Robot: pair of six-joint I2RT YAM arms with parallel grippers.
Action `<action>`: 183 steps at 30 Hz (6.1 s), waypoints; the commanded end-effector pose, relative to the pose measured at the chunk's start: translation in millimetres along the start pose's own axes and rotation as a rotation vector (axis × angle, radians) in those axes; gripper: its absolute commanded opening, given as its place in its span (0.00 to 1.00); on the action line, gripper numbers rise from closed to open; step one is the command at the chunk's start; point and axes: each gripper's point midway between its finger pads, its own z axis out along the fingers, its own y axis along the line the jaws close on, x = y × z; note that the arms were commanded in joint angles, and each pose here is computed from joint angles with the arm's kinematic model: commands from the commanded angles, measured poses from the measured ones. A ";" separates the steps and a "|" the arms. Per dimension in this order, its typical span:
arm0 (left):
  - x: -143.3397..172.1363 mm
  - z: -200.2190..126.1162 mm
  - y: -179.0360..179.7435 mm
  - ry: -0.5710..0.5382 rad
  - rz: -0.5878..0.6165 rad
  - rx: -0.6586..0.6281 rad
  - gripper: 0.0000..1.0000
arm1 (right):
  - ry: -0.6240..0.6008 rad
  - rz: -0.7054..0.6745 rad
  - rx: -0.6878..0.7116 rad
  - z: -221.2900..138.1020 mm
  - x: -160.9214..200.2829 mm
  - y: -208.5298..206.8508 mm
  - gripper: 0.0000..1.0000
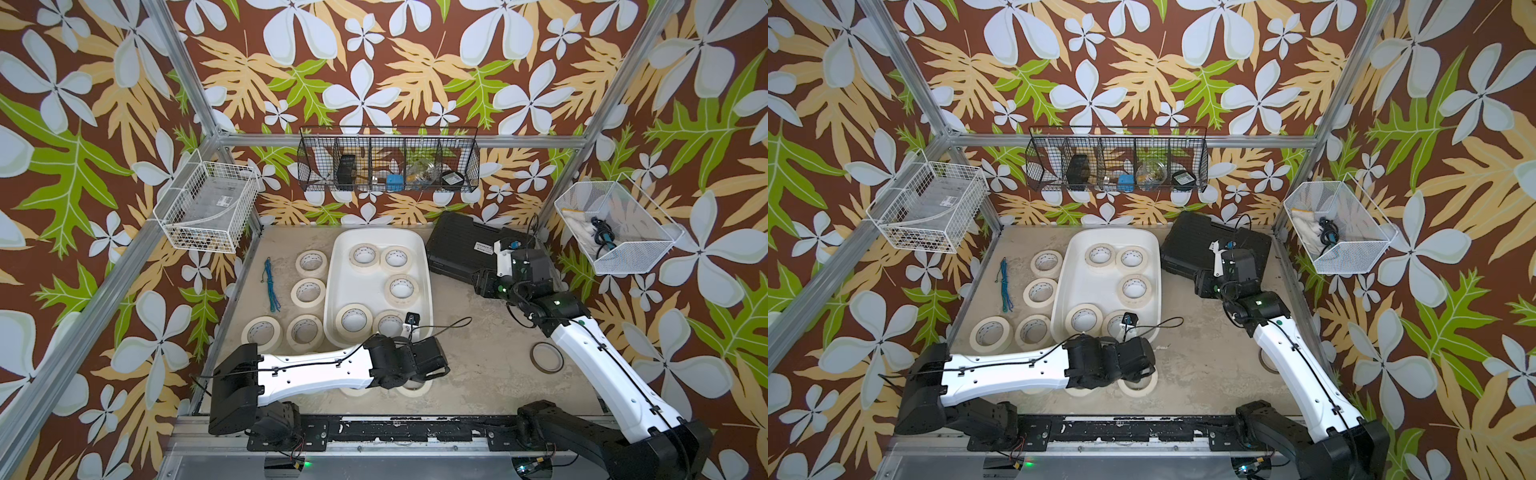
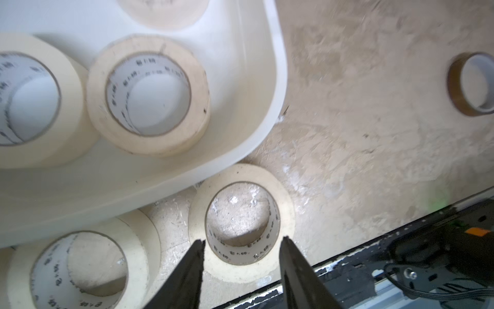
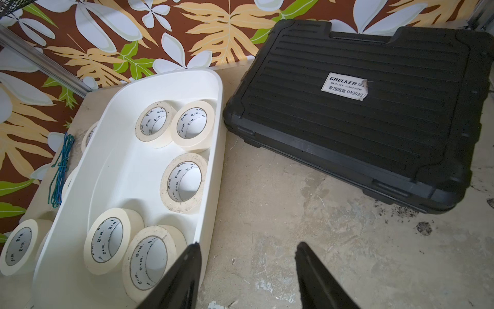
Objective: Take out the art tape in the storage box
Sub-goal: Place the art tape at the center of the board, then pick up the art tape from the storage box, then place the art tape at the center of the board.
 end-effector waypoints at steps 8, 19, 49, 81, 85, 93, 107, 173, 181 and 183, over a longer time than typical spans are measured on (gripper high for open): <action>-108.5 -19.0 42.9 -0.155 -0.007 -0.045 0.56 | -0.011 0.032 -0.042 -2.6 2.7 5.7 0.59; -178.1 46.1 117.8 -0.160 -0.221 -0.059 0.56 | 0.064 0.027 -0.100 11.8 25.2 21.8 0.58; -225.6 230.4 286.3 -0.104 -0.761 -0.273 0.52 | 0.058 -0.031 -0.155 7.6 10.5 55.4 0.58; -203.7 111.8 215.5 -0.024 -0.331 -0.275 0.04 | 0.099 -0.034 -0.181 33.3 2.1 68.7 0.58; -187.6 91.4 179.2 -0.014 -0.224 -0.234 0.04 | 0.121 -0.043 -0.193 38.7 2.4 76.3 0.57; -160.2 67.4 110.3 -0.027 -0.049 -0.133 0.04 | 0.197 -0.062 -0.238 54.8 24.9 102.8 0.51; -145.1 52.3 55.2 -0.036 0.020 0.042 0.04 | 0.263 -0.138 -0.197 76.9 62.3 107.4 0.45; -169.6 -19.4 63.4 -0.236 -0.119 0.138 0.68 | 0.110 -0.028 0.054 79.5 48.5 -26.4 0.05; -168.5 -24.4 65.4 -0.239 -0.121 0.137 0.68 | 0.168 -0.023 0.104 126.8 69.3 -44.8 0.05; -166.8 -24.2 67.0 -0.236 -0.120 0.130 0.68 | 0.173 -0.027 0.106 134.8 69.6 -45.5 0.05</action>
